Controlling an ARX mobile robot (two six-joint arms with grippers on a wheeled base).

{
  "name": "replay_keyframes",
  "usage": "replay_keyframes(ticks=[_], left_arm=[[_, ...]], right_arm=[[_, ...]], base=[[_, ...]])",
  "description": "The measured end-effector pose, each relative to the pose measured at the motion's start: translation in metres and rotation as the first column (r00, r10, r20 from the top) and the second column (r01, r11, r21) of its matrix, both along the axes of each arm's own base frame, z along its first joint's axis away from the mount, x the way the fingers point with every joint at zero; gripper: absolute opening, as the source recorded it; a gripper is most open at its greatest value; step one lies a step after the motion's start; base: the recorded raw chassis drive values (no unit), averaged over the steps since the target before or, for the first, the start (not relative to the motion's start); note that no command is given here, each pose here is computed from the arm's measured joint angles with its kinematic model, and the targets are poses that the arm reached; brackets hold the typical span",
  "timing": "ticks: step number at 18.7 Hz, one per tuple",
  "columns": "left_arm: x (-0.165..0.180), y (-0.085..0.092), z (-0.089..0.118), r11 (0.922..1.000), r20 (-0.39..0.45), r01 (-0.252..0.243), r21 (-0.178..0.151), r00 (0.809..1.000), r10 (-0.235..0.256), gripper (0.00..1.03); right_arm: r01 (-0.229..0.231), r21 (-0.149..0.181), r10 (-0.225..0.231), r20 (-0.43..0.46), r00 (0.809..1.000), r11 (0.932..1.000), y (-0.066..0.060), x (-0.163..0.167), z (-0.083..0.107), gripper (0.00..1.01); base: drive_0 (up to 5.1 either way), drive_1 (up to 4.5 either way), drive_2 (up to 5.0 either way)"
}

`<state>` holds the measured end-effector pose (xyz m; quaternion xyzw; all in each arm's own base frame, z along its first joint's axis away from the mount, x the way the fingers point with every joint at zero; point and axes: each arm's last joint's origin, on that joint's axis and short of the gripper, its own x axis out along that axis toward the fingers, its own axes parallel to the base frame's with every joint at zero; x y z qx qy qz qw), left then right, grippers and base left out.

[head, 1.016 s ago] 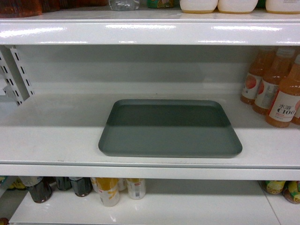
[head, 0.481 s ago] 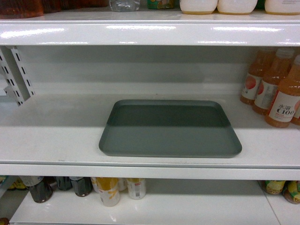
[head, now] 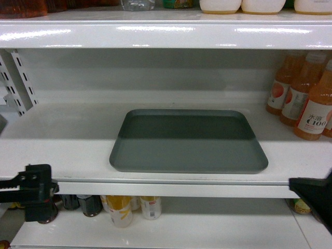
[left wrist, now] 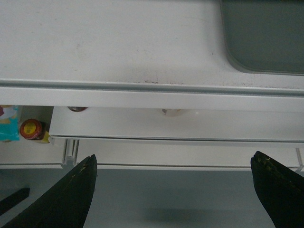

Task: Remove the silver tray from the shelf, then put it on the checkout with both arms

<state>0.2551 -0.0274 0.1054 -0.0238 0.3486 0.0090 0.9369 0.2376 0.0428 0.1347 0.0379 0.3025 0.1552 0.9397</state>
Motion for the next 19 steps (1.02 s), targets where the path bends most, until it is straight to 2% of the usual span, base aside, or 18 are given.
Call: replay_keyframes(ticks=[3, 5, 7, 9, 12, 14, 16, 17, 18, 19], left_arm=[[0.046, -0.012, -0.013, 0.9997, -0.024, 0.022, 0.008, 0.999, -0.022, 0.98], [0.075, -0.022, -0.018, 0.9993, -0.029, 0.037, 0.009, 0.999, -0.036, 0.98], [0.103, -0.029, -0.022, 0.9991, -0.038, 0.041, 0.01, 0.998, -0.04, 0.98], [0.125, -0.035, -0.029, 0.999, -0.045, 0.038, 0.023, 0.998, -0.037, 0.98], [0.15, -0.04, -0.039, 0.9988, -0.068, 0.036, 0.034, 0.997, -0.034, 0.98], [0.164, -0.044, -0.041, 0.9986, -0.068, 0.033, 0.042, 0.997, -0.03, 0.98], [0.175, -0.046, -0.042, 0.9987, -0.071, 0.027, 0.044, 0.997, -0.023, 0.98], [0.179, -0.048, -0.044, 0.9988, -0.076, 0.024, 0.044, 0.997, -0.02, 0.98], [0.181, -0.05, -0.047, 0.9986, -0.088, 0.025, 0.046, 0.996, -0.021, 0.98], [0.182, -0.054, -0.052, 0.9982, -0.098, 0.026, 0.054, 0.995, -0.021, 0.98]], right_arm=[[0.016, 0.047, -0.012, -0.086, 0.996, 0.9988, 0.019, 0.046, -0.017, 0.98], [0.062, 0.07, -0.052, -0.132, 0.99, 0.9956, 0.027, 0.074, -0.025, 0.98], [0.125, 0.085, -0.109, -0.172, 0.979, 0.9885, 0.032, 0.105, -0.032, 0.98], [0.174, 0.058, -0.162, -0.166, 0.973, 0.983, 0.035, 0.133, -0.041, 0.98], [0.252, -0.01, -0.25, -0.186, 0.95, 0.9676, 0.029, 0.17, -0.064, 0.98], [0.298, -0.055, -0.303, -0.198, 0.932, 0.9529, 0.02, 0.188, -0.077, 0.98], [0.337, -0.075, -0.345, -0.198, 0.917, 0.9386, 0.009, 0.206, -0.082, 0.98], [0.346, -0.076, -0.355, -0.206, 0.912, 0.935, 0.005, 0.213, -0.082, 0.98], [0.347, -0.067, -0.353, -0.204, 0.913, 0.9354, 0.003, 0.22, -0.082, 0.98], [0.337, -0.054, -0.341, -0.211, 0.916, 0.9398, 0.001, 0.226, -0.082, 0.98]], base=[[0.0, 0.0, 0.0], [0.0, 0.0, 0.0], [0.0, 0.0, 0.0], [0.0, 0.0, 0.0], [0.0, 0.0, 0.0], [0.0, 0.0, 0.0], [0.0, 0.0, 0.0], [0.0, 0.0, 0.0], [0.0, 0.0, 0.0], [0.0, 0.0, 0.0]])
